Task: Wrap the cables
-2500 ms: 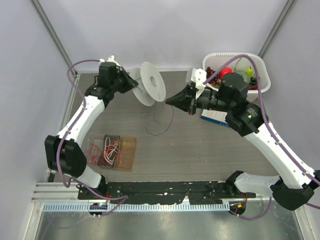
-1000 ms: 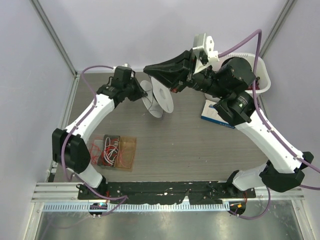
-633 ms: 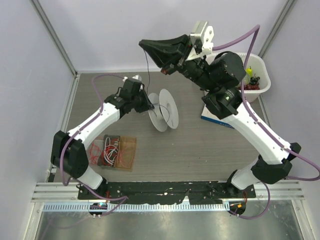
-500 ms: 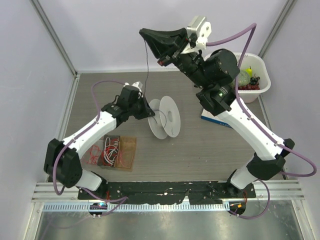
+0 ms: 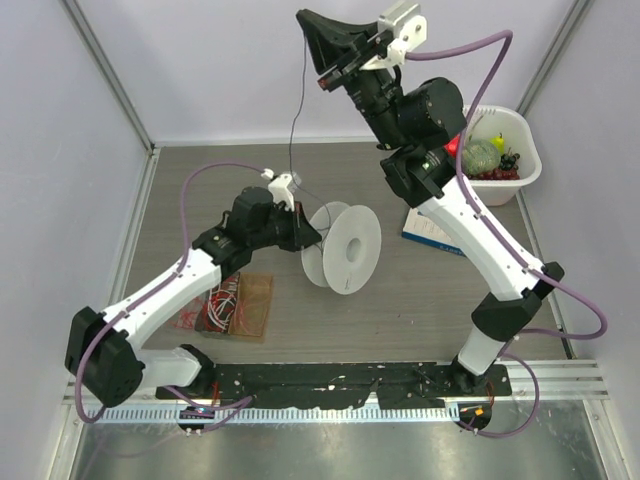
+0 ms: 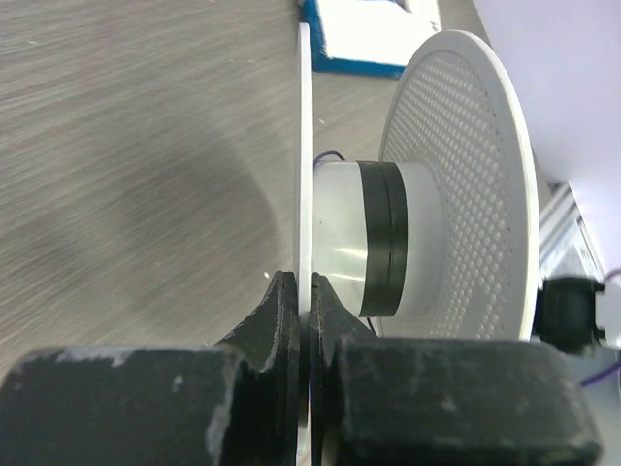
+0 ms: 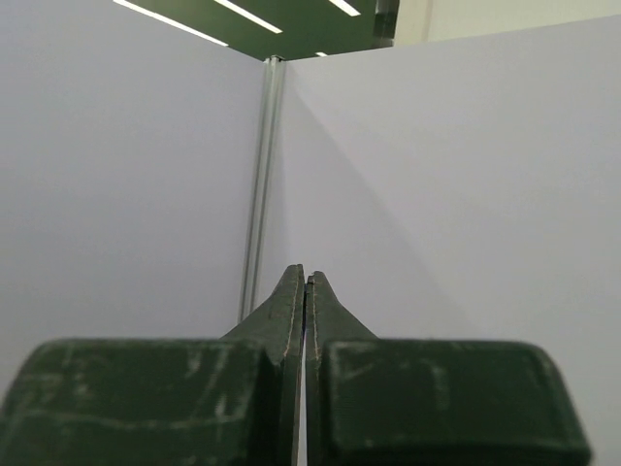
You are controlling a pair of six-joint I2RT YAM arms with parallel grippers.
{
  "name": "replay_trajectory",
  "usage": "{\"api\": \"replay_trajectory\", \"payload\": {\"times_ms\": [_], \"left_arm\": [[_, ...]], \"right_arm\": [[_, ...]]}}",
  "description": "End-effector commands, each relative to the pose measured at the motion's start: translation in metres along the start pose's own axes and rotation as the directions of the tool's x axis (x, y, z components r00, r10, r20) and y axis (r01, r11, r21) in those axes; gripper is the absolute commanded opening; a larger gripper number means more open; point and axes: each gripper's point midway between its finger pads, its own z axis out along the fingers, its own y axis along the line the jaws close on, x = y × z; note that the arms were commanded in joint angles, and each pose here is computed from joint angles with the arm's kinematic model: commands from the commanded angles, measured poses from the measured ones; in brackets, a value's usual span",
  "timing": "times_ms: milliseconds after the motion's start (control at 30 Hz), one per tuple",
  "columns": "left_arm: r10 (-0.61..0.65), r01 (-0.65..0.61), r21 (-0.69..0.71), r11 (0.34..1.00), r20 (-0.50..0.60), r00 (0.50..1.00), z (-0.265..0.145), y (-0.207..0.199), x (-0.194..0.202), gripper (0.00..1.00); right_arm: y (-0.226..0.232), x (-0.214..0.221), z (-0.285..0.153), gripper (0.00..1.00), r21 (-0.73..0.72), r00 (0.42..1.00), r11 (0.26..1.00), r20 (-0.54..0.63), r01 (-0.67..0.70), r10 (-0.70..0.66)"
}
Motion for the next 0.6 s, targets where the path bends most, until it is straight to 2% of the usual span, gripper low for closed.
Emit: {"api": "replay_trajectory", "payload": {"times_ms": [0, 167, 267, 500, 567], "left_arm": [[0.178, -0.204, 0.203, 0.958, 0.14, 0.974, -0.026, -0.05, -0.024, 0.0], [0.29, -0.318, 0.339, 0.885, 0.13, 0.948, -0.039, -0.077, -0.007, 0.0], [0.316, -0.338, 0.385, 0.859, 0.121, 0.941, -0.051, -0.085, -0.002, 0.0], [0.275, -0.344, 0.488, 0.802, 0.211, 0.938, -0.092, -0.109, -0.017, 0.0], [0.232, -0.31, 0.503, 0.806, 0.214, 0.949, -0.102, -0.109, -0.026, 0.0]], "right_arm": [[-0.049, -0.016, 0.007, 0.01, 0.118, 0.996, 0.991, 0.067, 0.058, -0.066], [-0.112, 0.021, 0.005, 0.01, 0.2, 0.996, 0.976, -0.015, 0.091, -0.089], [-0.146, 0.044, -0.004, 0.01, 0.223, 0.991, 0.967, -0.073, 0.123, -0.109], [-0.243, 0.072, -0.05, 0.01, 0.298, 0.955, 0.916, -0.205, 0.269, -0.213], [-0.272, 0.074, -0.067, 0.01, 0.328, 0.941, 0.892, -0.239, 0.312, -0.241]]}}
